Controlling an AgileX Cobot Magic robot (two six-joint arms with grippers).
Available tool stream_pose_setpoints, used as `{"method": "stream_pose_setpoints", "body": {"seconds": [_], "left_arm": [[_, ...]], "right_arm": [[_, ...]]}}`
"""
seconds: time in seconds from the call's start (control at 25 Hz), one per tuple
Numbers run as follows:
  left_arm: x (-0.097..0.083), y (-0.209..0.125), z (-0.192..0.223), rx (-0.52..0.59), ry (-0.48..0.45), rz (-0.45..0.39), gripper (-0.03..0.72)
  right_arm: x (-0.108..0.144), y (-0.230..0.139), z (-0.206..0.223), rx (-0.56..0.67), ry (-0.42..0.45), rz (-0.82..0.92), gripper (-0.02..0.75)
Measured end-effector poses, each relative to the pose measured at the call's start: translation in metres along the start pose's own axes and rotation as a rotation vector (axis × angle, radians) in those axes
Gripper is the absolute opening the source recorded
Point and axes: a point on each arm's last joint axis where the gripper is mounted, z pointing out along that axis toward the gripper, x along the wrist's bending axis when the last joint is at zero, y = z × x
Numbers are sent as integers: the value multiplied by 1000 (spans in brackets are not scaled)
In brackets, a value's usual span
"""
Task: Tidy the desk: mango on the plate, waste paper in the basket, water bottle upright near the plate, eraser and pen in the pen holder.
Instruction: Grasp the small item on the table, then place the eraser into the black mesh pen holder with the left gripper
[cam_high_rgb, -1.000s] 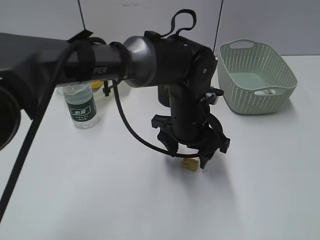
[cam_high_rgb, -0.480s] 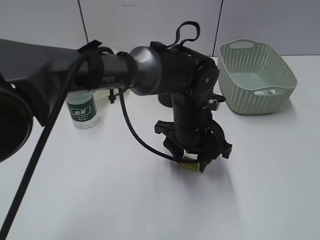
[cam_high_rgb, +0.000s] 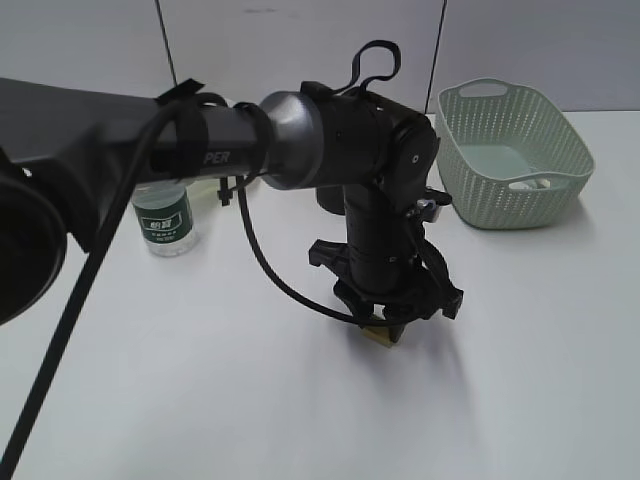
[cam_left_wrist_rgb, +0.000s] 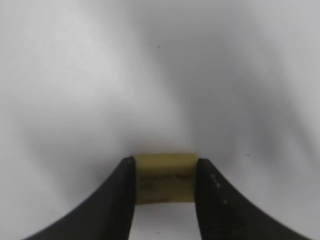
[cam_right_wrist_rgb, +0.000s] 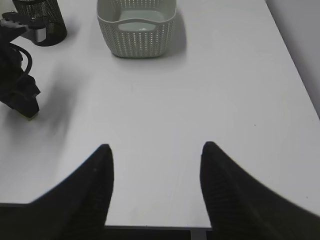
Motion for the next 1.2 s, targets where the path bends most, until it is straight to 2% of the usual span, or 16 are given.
{"method": "stream_pose_setpoints", "body": {"seconds": [0.24,0.48,0.64,0.76,1.0,1.2], "left_arm": [[0,-1,-10,-3,-1,25,283],[3,-5,-46,-8,-4,24,281],[12,-4,-72,-52,-14,8,281],[23,0,-94,-126,-8,-2,281],[54,23,-126,-384,-9,-44,281],[70,43,-137,-582,-47,-68,281]], "right_arm": [[0,0,0,0,0,0,446],[0,0,0,0,0,0,446],[0,0,0,0,0,0,446],[0,0,0,0,0,0,446],[0,0,0,-1,0,0,446],[0,0,0,-1,0,0,446]]}}
